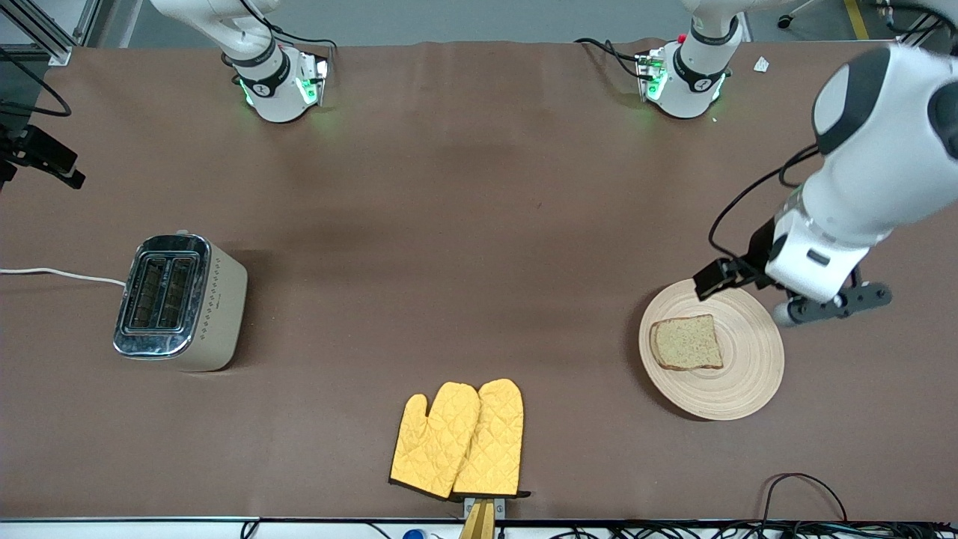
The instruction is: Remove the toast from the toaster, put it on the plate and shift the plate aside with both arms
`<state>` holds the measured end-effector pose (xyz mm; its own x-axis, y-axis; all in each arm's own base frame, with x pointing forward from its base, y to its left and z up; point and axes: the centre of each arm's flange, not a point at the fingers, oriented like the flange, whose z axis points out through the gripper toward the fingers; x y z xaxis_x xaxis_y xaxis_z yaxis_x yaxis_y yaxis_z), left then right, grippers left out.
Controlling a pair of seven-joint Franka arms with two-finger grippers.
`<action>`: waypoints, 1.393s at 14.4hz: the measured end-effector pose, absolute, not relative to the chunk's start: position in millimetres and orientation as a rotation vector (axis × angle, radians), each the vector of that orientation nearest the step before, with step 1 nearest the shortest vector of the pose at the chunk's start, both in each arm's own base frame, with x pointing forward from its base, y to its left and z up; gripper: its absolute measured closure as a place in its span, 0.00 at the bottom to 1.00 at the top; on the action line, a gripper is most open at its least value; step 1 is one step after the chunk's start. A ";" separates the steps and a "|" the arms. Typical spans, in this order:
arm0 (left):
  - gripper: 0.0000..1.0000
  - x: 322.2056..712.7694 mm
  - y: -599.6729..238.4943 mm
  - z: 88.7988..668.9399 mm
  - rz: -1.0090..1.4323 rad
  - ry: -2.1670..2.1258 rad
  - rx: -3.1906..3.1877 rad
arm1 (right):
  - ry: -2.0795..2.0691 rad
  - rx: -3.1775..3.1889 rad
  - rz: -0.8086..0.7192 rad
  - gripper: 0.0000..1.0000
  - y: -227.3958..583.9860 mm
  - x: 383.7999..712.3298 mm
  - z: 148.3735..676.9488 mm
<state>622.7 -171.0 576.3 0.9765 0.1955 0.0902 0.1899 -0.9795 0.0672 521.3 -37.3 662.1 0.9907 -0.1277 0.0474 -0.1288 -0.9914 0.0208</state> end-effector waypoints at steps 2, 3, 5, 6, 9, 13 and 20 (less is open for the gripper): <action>0.00 593.4 -161.2 607.9 0.185 0.234 3.123 | -0.200 3.111 0.068 0.00 -37.1 521.1 661.9; 0.00 578.7 -151.0 622.1 0.180 0.184 3.152 | -0.199 3.111 0.067 0.00 -37.1 521.1 661.8; 0.00 553.5 -121.1 645.5 0.140 0.097 3.199 | -0.198 3.111 0.067 0.00 -36.6 521.0 662.1; 0.00 544.3 -106.0 653.8 0.116 0.061 3.214 | -0.196 3.111 0.072 0.00 -36.0 521.0 663.4; 0.00 524.6 -75.9 666.3 0.056 -0.063 3.224 | -0.189 3.110 0.099 0.00 -33.4 520.2 673.5; 0.00 510.9 -61.9 660.2 0.007 -0.088 3.179 | -0.201 3.111 0.054 0.00 -36.9 516.1 673.3; 0.00 512.3 -66.5 656.6 -0.006 -0.096 3.151 | -0.212 3.111 0.069 0.00 -40.5 515.7 677.5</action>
<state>512.3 -66.5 656.6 0.9981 -0.0608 -0.0043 -0.0609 -0.9981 -0.0109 515.7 -40.5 677.5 0.9898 -0.1348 0.0454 -0.1358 -0.9905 0.0201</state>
